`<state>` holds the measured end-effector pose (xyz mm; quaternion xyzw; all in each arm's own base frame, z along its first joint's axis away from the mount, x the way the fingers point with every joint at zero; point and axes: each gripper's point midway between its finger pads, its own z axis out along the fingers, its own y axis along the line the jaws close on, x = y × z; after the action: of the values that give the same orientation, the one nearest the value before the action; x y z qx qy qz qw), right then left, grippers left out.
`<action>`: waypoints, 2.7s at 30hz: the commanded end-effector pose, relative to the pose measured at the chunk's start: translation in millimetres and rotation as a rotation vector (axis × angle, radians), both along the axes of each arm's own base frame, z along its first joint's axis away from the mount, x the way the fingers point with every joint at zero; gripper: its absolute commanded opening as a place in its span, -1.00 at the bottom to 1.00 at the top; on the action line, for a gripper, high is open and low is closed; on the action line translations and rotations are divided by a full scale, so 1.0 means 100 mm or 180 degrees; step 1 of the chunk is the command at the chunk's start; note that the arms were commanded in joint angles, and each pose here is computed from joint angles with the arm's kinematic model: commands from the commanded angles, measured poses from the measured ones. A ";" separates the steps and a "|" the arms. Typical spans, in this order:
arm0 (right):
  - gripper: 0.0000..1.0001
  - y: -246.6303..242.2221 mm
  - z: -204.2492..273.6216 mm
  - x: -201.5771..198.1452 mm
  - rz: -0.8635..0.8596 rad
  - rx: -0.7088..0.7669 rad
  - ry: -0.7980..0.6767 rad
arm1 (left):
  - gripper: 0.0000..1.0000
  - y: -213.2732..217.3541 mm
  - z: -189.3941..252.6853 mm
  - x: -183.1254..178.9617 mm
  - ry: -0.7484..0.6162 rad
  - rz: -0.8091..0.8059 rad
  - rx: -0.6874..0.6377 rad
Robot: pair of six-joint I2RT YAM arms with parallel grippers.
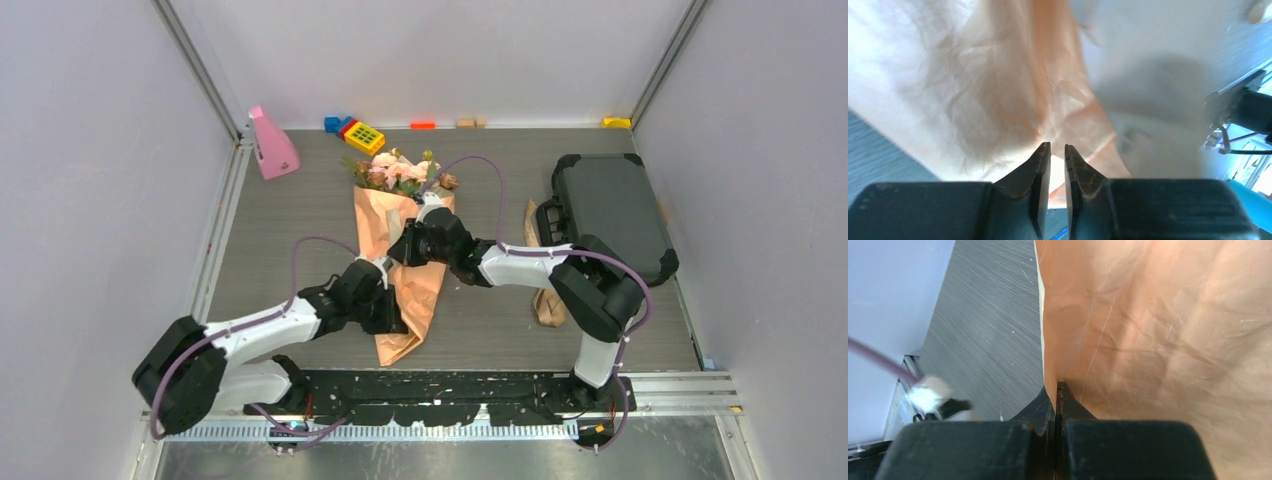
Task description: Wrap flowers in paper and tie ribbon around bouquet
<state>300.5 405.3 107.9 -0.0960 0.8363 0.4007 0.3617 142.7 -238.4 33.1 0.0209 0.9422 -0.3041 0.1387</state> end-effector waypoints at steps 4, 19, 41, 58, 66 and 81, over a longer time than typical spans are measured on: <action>-0.99 0.06 0.03 0.10 -0.0051 -0.0015 -0.0132 | -0.43 0.20 0.24 -0.08 -0.0292 0.0156 -0.0120; -0.99 0.06 -0.04 0.16 -0.0282 0.0118 0.0012 | -0.59 -0.34 0.24 -0.34 -0.0396 -0.0424 -0.0951; -0.99 0.31 -0.19 0.01 0.0253 -0.0307 -0.0190 | -0.55 0.44 0.33 -0.30 -0.0536 0.0326 0.0324; -0.92 0.26 -0.53 0.00 0.0281 -0.0531 -0.0111 | 0.68 0.83 1.40 1.21 -0.1332 0.1696 0.0067; -0.90 0.29 -0.58 0.06 0.0214 -0.0542 -0.0096 | 0.73 0.56 1.35 1.87 -0.1032 0.1614 -0.0371; -0.81 0.22 -0.47 0.01 0.0154 -0.0438 -0.0130 | 0.11 0.77 0.74 2.11 -0.0593 0.1798 0.0340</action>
<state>297.4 424.9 39.7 -0.1571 0.8674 0.3343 0.3334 342.2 -168.6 102.1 -0.2056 0.9092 -0.2169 0.2898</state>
